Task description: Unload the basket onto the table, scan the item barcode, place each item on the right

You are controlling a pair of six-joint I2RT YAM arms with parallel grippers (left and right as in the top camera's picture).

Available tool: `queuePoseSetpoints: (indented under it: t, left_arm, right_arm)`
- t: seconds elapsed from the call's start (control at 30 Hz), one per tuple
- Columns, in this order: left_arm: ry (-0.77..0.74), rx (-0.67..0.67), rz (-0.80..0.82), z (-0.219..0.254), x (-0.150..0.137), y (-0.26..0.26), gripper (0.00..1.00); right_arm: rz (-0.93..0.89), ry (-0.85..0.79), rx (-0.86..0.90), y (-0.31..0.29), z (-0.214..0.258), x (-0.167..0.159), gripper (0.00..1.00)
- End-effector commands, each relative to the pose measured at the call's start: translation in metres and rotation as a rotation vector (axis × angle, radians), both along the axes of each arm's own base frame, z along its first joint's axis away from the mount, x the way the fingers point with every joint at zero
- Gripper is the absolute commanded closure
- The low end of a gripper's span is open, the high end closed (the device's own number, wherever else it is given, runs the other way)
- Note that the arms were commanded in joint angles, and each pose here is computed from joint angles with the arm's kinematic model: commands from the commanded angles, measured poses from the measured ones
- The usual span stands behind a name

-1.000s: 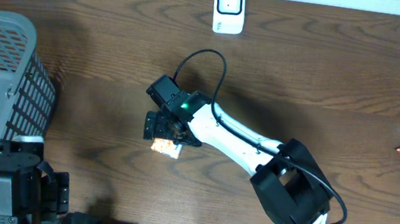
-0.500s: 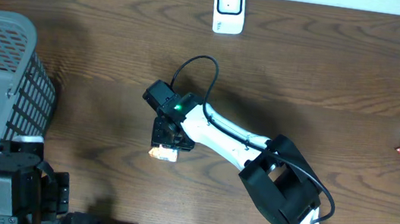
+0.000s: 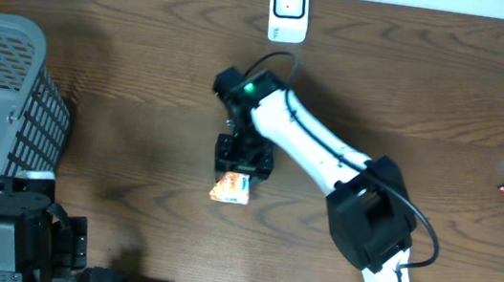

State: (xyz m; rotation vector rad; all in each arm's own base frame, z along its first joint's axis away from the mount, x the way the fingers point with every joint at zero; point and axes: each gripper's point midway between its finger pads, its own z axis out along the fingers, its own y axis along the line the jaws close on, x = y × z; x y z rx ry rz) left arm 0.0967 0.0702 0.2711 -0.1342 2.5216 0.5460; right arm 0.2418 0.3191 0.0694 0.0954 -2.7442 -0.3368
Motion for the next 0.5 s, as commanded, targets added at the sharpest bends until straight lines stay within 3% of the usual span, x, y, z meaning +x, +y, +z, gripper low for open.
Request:
queuePoseSetpoints:
  t: [0.0,0.37,0.47]
  left_arm:
    - [-0.006,0.0,0.001,0.001,0.0,0.0,0.04]
    - [-0.005,0.0,0.001,0.001,0.0,0.0,0.04]
    - [-0.005,0.0,0.001,0.001,0.0,0.0,0.04]
  right_arm:
    - [0.069,0.087,0.16,-0.002,0.026,-0.005,0.42]
    - [0.034,0.215,0.215,-0.044,0.044,0.0,0.41]
    - [0.031,0.156,0.13,-0.059,0.033,0.013,0.31]
